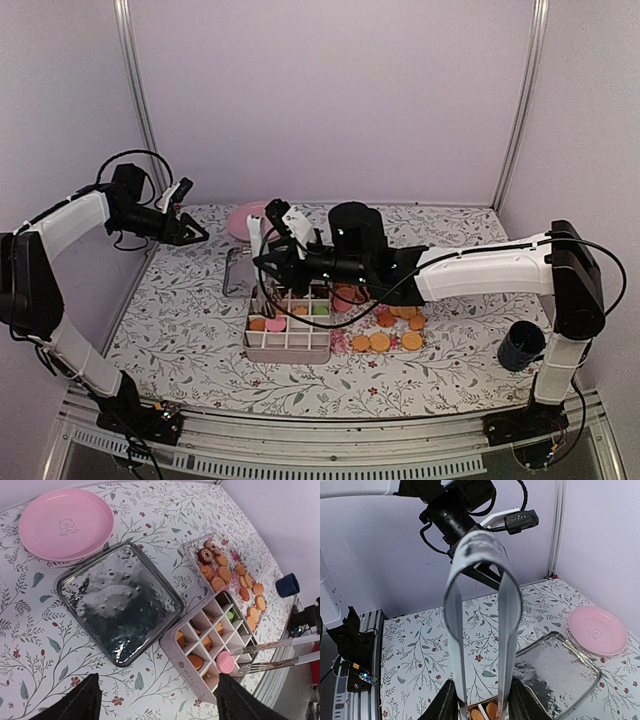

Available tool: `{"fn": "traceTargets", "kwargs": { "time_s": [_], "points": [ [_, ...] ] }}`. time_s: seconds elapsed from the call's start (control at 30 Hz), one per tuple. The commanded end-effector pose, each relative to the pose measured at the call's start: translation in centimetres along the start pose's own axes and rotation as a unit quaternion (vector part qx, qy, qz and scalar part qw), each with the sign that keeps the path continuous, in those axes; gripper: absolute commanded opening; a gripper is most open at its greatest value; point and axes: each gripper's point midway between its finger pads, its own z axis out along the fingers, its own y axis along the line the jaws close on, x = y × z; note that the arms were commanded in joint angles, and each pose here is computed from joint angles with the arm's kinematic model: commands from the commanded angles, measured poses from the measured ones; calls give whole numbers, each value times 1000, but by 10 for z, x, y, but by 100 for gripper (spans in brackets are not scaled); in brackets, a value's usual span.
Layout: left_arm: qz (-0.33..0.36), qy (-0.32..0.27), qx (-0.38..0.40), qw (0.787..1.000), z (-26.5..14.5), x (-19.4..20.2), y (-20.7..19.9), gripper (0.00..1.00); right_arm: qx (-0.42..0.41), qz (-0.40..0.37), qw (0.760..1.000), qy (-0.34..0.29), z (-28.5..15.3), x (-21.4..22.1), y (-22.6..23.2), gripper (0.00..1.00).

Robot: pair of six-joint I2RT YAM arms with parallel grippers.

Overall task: Pack the cookies
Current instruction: Adjust the fake cookies in the empty pocket of the box.

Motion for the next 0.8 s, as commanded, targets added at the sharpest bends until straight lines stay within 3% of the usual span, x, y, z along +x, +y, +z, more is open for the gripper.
{"fn": "traceTargets", "kwargs": {
  "time_s": [0.0, 0.77],
  "points": [
    [17, -27, 0, 1000, -11, -16, -4, 80, -8, 2, 1000, -9, 7, 4, 0, 34],
    [15, -29, 5, 999, -11, -12, -7, 79, 2, -10, 1000, 7, 8, 34, -13, 38]
  ]
}}
